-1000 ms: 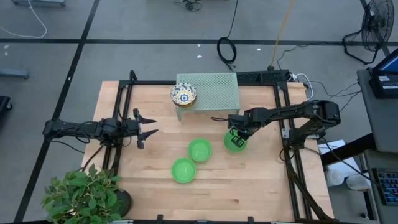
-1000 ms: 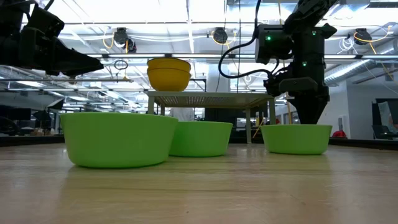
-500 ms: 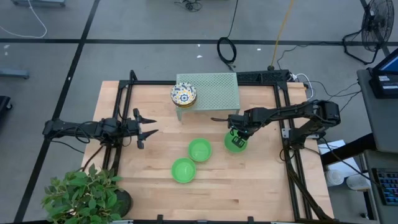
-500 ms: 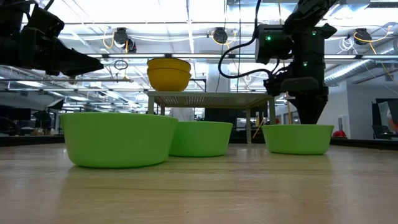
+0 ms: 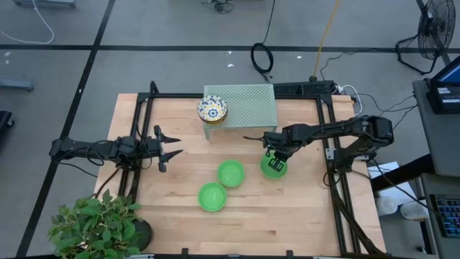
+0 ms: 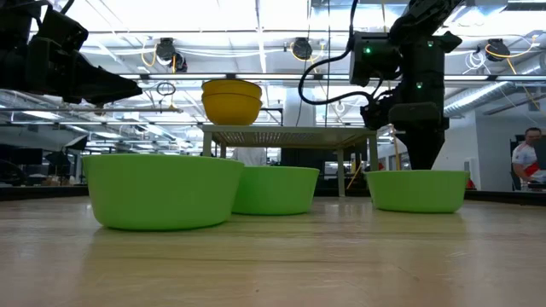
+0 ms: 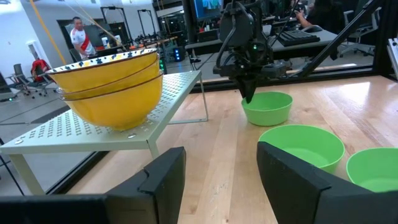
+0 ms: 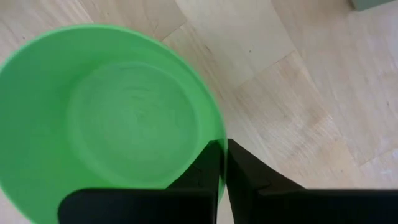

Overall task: Pick & Place Mini bowls
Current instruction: Put the top right green bowl on the shelf

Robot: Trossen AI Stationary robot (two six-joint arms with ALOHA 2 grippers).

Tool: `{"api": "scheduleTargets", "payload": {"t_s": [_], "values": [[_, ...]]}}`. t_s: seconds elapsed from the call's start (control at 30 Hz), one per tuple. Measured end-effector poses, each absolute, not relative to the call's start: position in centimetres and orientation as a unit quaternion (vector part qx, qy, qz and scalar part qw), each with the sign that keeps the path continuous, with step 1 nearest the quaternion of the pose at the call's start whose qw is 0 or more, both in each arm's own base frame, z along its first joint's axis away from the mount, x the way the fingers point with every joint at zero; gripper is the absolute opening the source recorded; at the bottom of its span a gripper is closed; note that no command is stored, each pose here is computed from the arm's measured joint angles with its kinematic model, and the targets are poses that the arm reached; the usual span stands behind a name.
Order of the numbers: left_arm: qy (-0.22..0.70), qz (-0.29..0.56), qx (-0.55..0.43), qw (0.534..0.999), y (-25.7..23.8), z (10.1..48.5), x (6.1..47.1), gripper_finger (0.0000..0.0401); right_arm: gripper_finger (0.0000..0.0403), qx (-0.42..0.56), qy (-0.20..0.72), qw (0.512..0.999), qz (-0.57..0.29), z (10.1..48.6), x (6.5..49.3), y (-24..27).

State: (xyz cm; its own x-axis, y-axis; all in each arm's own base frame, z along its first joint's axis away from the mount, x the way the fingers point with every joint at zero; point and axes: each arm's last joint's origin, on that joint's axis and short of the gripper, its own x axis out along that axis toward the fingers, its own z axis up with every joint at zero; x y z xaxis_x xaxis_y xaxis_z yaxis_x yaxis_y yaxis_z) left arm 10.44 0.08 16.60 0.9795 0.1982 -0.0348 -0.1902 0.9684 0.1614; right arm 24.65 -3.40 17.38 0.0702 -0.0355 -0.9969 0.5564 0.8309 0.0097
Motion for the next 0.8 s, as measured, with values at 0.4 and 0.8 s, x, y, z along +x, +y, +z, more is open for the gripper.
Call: {"api": "scheduleTargets", "payload": {"t_s": [0.4,0.8], "values": [[0.025,0.098,0.079,0.992,0.08,16.60,10.44,0.0202,0.0001,0.200,0.649,0.703,-0.209,17.38,24.65,-3.40],[0.025,0.098,0.079,0.992,0.08,16.60,10.44,0.0202,0.0001,0.200,0.650,0.703,-0.209,17.35,24.65,-3.40]]}}
